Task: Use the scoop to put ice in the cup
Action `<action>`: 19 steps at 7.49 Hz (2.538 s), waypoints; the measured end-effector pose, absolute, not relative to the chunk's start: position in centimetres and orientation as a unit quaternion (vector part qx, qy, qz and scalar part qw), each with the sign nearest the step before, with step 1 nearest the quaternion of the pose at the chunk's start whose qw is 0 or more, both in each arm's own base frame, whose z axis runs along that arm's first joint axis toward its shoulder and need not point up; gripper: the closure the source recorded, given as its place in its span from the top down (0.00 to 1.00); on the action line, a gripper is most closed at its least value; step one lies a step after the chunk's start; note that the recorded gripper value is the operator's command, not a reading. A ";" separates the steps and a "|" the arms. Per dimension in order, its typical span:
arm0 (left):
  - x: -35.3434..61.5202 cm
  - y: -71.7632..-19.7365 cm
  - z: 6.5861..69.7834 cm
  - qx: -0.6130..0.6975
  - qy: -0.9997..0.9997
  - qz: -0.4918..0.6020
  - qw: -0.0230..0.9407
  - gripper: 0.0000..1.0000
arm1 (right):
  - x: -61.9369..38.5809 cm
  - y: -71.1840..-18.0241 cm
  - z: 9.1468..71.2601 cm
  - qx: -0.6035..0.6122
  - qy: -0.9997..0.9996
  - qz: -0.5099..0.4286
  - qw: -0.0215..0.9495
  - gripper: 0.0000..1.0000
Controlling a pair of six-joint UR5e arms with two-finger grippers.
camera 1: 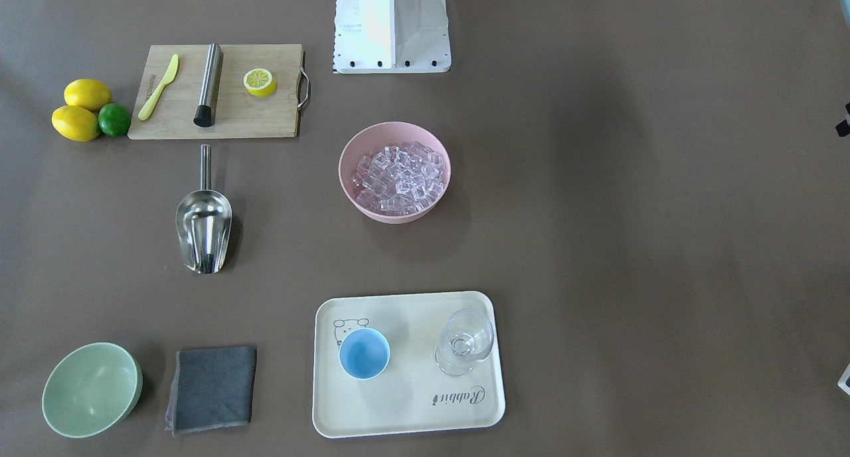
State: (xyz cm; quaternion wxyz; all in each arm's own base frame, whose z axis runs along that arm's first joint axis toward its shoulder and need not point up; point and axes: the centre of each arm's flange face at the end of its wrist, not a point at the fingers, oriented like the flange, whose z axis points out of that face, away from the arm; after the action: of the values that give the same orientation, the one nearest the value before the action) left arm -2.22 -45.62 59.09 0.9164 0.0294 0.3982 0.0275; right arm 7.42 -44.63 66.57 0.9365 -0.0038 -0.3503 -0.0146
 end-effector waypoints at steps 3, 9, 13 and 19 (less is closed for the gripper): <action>-0.1 -46.9 56.5 0.046 0.402 0.058 0.913 0.98 | 7.4 -45.2 65.6 0.005 -0.351 -0.016 0.936 1.00; 9.8 -49.0 50.6 0.205 0.428 0.225 0.851 0.98 | -8.1 -50.1 46.8 0.024 -0.383 0.023 0.923 1.00; 20.9 -45.3 46.3 0.313 0.467 0.375 0.737 0.98 | -24.3 -47.8 37.0 0.002 -0.410 -0.012 0.912 0.99; 30.3 -48.5 41.8 0.478 0.411 0.501 0.593 0.98 | -34.2 -42.5 40.1 -0.004 -0.366 -0.050 0.929 0.91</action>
State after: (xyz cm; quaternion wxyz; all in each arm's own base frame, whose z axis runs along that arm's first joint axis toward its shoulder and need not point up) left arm 30.27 -48.45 41.80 0.5931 0.4783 0.4107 0.5009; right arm -34.25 -42.55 40.06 0.9293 -0.0036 -0.3659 -0.0504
